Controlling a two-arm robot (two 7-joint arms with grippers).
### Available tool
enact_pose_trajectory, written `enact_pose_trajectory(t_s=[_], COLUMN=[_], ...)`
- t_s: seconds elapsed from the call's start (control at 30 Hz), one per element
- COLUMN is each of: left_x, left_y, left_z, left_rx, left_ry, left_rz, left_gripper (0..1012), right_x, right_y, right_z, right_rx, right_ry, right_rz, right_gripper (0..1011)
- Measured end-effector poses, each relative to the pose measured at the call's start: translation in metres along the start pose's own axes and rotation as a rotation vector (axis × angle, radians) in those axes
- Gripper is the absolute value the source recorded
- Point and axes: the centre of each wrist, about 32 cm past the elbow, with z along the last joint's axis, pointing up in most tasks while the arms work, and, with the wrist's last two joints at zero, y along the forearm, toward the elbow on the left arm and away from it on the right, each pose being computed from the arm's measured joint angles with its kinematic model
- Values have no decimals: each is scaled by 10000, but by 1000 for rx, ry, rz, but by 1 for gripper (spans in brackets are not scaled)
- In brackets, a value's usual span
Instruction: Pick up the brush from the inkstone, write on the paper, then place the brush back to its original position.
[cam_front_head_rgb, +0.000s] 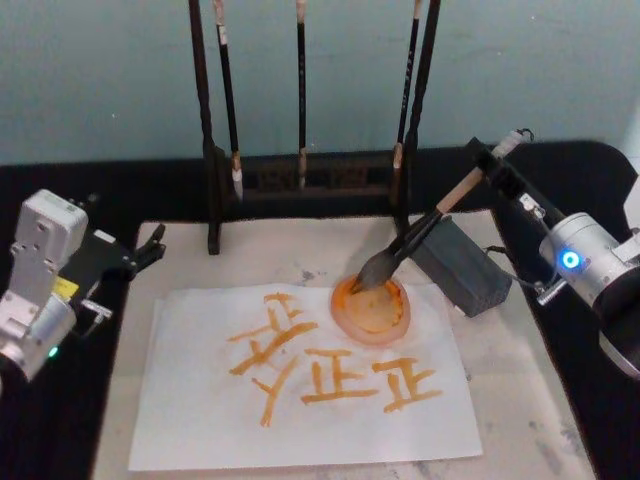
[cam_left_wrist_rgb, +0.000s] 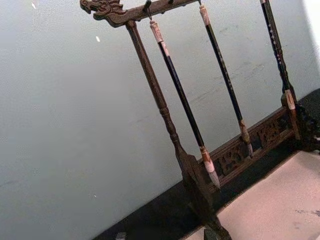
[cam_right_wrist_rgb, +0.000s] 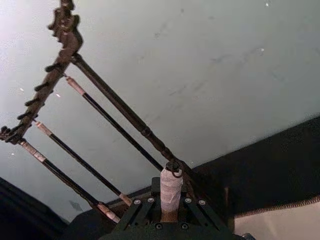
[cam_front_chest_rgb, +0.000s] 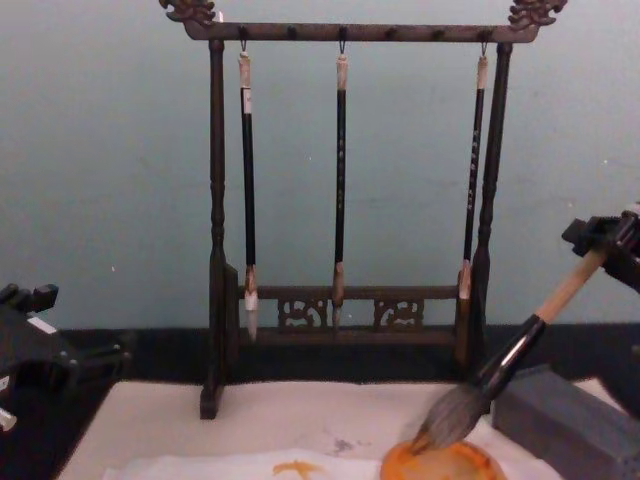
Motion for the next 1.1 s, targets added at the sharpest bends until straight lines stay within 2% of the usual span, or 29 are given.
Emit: enact_pose_trajectory(t_s=[0.23, 1.1], left_x=[0, 0], left_y=[0, 0], left_z=[0, 0], left_rx=[0, 0], left_ry=[0, 0], left_rz=[0, 0], left_gripper=[1010, 1010], right_x=[33, 96], right_y=[17, 16], right_z=[-5, -66], right_rx=[-18, -47], right_ry=[30, 63], right_rz=[-20, -68], right_gripper=[169, 169])
